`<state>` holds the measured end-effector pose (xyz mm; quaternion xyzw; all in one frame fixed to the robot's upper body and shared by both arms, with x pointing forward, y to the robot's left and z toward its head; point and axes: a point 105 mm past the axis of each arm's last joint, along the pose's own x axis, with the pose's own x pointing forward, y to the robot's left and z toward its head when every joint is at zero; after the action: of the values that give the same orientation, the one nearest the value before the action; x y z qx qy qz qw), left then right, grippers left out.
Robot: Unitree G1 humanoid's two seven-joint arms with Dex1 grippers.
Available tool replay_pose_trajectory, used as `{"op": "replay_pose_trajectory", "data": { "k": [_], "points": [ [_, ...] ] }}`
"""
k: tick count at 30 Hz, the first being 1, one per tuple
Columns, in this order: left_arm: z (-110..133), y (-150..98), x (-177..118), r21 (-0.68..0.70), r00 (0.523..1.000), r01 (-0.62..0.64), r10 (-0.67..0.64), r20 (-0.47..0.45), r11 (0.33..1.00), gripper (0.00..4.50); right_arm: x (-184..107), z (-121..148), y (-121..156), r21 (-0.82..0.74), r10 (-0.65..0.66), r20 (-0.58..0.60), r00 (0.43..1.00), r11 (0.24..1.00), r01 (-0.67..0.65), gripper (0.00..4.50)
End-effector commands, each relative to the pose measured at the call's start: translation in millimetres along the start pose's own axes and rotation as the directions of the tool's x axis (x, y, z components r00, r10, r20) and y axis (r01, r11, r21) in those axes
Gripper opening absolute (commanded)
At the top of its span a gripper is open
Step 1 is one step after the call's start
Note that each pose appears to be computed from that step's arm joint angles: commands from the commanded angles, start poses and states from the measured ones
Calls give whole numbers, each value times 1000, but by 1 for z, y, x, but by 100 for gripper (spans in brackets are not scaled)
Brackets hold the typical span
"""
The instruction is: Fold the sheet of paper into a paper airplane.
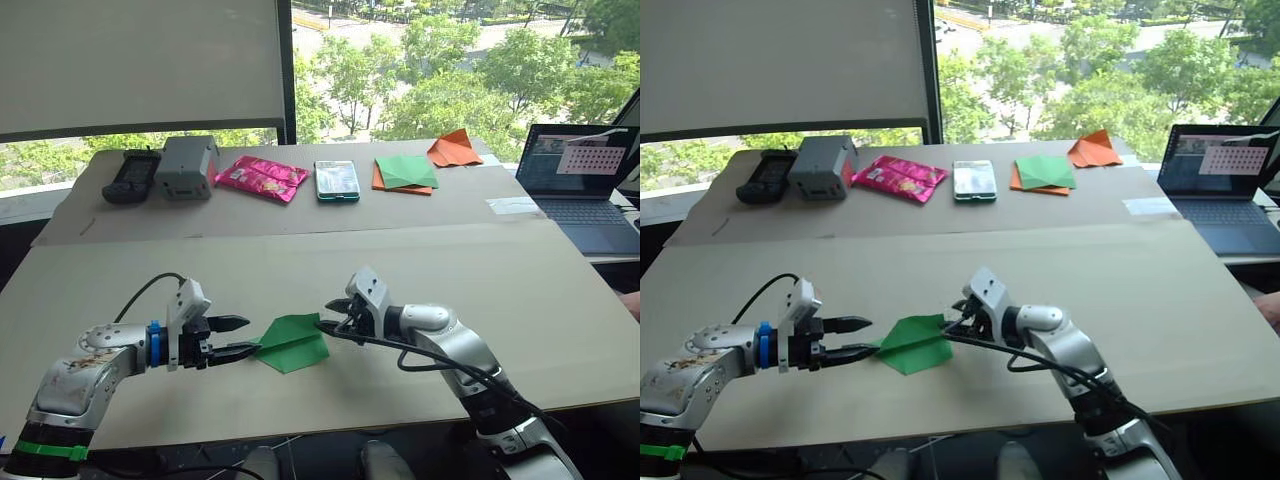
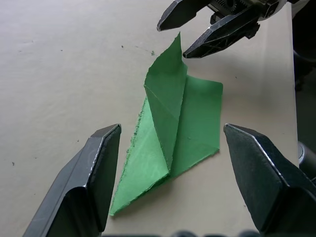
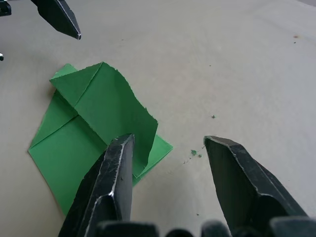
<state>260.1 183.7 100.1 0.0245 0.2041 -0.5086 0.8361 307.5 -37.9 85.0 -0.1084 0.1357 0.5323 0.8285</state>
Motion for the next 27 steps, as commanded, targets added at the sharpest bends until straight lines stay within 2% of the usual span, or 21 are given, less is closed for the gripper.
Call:
{"op": "replay_pose_trajectory", "data": {
  "k": [1, 4, 9, 13, 15, 16, 18, 20, 24, 26, 27],
  "points": [
    [7, -5, 0, 33, 1000, 7, -8, 21, 999, 351, 4, 15, 6, -36, 43, 55, 998, 999, -41, 112],
    [8, -6, 0, 32, 1000, 5, -6, 23, 999, 351, 5, 14, 9, -36, 58, 54, 997, 998, -56, 6],
    [9, -3, -1, 32, 1000, -4, 3, 25, 999, 351, 5, 15, 15, -43, 82, 59, 995, 996, -80, 1],
    [12, 0, 0, 29, 999, -11, 10, 37, 1000, 351, -1, 29, 18, -85, 101, 107, 989, 992, -92, 1],
    [16, 2, 1, 21, 998, -15, 14, 55, 1000, 351, -5, 40, 18, -142, 95, 139, 986, 987, -75, 1],
    [19, 4, 0, 14, 997, -20, 19, 73, 1000, 351, -9, 51, 16, -231, 74, 160, 984, 972, -36, 1],
    [29, 7, 0, 0, 993, -23, 23, 119, 1000, 351, -21, 77, 15, -448, 34, 228, 973, 891, 74, 1],
    [37, 8, -1, -16, 988, -21, 23, 156, 1000, 351, -28, 90, 13, -639, -12, 255, 967, 748, 178, 1],
    [41, 8, -2, -32, 985, -12, 17, 173, 999, 351, -33, 89, 18, -841, -34, 261, 965, 483, 245, 1],
    [41, 7, -2, -39, 985, -7, 14, 170, 999, 351, -31, 81, 26, -927, -41, 264, 964, 267, 265, 1],
    [40, 7, -2, -41, 986, -4, 10, 168, 999, 351, -28, 72, 30, -950, -34, 250, 968, 184, 252, 1]
  ]
}}
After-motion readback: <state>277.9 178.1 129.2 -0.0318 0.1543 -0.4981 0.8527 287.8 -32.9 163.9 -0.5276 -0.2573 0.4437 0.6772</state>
